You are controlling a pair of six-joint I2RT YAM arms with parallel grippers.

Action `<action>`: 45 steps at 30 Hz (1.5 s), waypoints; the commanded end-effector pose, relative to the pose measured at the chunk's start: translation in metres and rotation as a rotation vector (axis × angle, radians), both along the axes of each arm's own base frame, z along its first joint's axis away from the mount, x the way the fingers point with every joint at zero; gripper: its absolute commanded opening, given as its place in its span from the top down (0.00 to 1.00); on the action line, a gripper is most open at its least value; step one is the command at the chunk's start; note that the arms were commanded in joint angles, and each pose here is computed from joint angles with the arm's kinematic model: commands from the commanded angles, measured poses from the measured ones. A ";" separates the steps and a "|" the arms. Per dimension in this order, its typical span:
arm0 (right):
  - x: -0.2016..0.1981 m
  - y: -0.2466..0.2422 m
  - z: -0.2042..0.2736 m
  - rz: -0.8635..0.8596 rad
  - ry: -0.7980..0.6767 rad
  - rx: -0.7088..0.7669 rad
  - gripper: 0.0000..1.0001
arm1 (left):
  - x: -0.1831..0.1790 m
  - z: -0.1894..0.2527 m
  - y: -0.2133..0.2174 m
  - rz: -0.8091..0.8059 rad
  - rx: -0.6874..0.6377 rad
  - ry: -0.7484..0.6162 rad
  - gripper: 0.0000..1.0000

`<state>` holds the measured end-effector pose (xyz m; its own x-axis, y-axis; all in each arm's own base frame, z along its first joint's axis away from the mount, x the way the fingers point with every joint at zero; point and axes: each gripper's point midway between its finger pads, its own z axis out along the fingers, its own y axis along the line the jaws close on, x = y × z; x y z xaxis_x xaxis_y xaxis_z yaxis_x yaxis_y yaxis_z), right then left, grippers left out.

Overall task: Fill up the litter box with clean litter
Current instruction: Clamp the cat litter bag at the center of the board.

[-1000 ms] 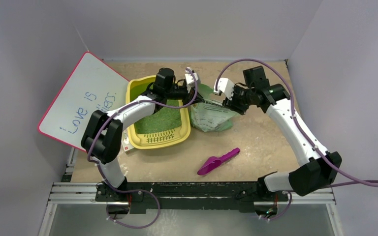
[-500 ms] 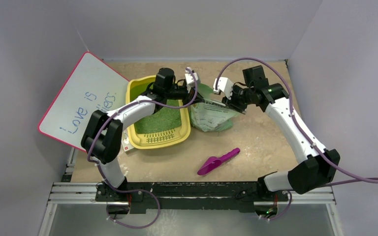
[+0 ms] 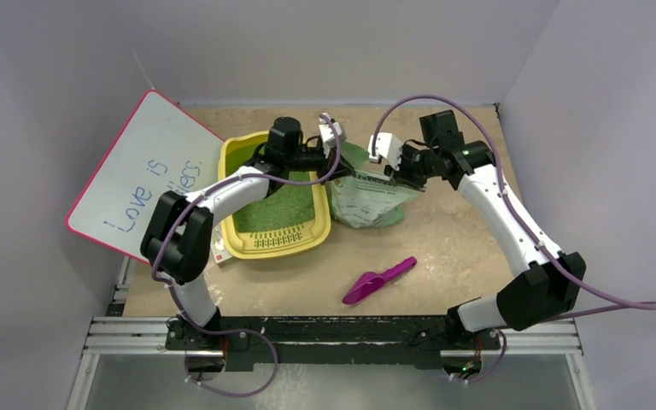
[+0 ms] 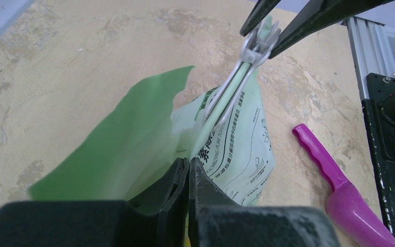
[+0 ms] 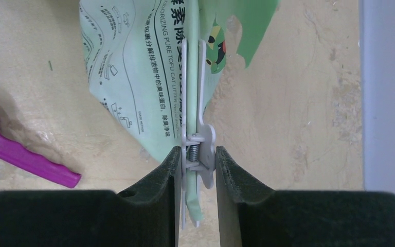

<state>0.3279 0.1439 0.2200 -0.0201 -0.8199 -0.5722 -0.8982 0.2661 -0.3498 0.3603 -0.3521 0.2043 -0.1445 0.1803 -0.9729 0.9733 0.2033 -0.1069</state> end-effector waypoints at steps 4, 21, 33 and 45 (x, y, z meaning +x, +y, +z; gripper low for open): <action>0.019 0.022 0.020 0.089 -0.083 0.063 0.99 | -0.007 0.057 -0.011 -0.065 -0.159 -0.103 1.00; 0.017 0.024 0.009 0.074 -0.073 0.075 0.76 | -0.007 0.057 -0.013 -0.056 -0.191 -0.086 1.00; 0.008 0.022 0.012 0.035 -0.070 0.108 0.47 | -0.004 0.063 -0.009 -0.017 -0.183 -0.099 0.99; -0.002 0.031 0.049 0.030 -0.151 0.239 0.40 | -0.003 0.076 -0.005 0.024 -0.200 -0.103 0.78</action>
<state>0.3296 0.1640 0.2430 0.0492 -0.7311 -0.6805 -0.8687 0.3049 -0.3904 0.3637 -0.3603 0.2467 -0.1111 0.0312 -0.9933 0.9726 0.2090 -0.1022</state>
